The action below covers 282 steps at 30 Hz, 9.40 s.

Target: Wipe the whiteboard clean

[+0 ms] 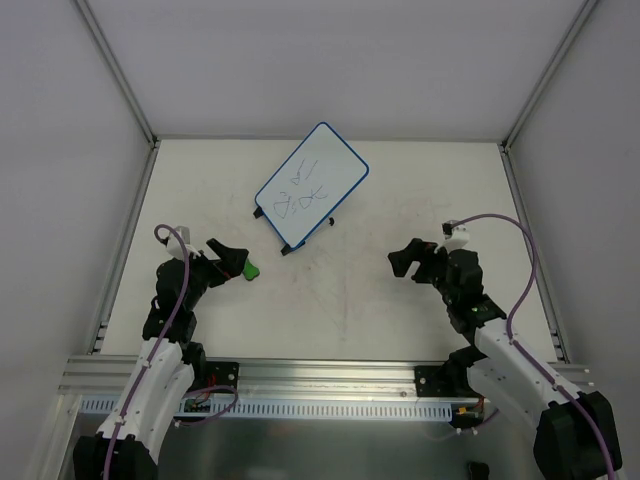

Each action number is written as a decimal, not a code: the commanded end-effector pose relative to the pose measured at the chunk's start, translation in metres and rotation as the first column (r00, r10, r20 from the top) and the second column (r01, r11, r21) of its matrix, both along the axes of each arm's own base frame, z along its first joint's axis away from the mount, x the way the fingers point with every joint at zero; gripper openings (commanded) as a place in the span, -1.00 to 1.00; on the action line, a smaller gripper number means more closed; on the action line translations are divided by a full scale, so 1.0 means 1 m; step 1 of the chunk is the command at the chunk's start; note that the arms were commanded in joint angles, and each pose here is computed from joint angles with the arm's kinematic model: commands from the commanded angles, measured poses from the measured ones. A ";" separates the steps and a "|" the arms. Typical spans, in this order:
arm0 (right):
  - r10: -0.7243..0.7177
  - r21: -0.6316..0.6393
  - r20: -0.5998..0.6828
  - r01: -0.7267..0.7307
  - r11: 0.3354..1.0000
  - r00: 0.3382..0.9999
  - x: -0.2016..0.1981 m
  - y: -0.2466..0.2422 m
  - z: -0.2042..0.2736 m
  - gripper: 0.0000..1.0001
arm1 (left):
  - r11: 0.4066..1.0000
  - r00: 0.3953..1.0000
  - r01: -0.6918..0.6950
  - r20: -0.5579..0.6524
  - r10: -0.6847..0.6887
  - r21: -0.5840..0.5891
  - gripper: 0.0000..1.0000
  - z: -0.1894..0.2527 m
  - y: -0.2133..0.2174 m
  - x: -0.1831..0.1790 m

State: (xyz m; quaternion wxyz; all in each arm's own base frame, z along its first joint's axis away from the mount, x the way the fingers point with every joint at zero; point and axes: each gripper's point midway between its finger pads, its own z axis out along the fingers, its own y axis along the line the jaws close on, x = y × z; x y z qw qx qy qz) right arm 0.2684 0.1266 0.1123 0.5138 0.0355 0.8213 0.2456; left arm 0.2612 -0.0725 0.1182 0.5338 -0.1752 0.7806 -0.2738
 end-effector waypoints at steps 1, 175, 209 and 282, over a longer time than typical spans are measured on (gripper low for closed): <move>0.024 0.010 0.055 -0.024 1.000 0.998 0.006 0.005 0.015 0.98 | 1.000 0.999 0.013 0.036 -0.013 0.009 0.98 0.016 -0.002 0.004; 0.298 0.347 0.298 -0.394 0.851 0.907 0.166 0.163 0.106 -1.00 | 0.923 0.540 -0.357 -0.774 0.330 0.144 -0.15 -0.093 -0.025 0.029; 0.305 0.343 0.304 -0.403 0.849 0.902 0.158 0.159 0.100 -1.00 | 0.999 0.951 0.018 -0.310 -0.005 0.039 -1.00 0.047 -0.046 0.101; 0.341 0.325 0.306 -0.434 0.840 0.889 0.157 0.167 0.094 -1.00 | 0.832 0.817 0.546 -0.277 -0.506 0.092 -1.00 0.029 -0.217 0.203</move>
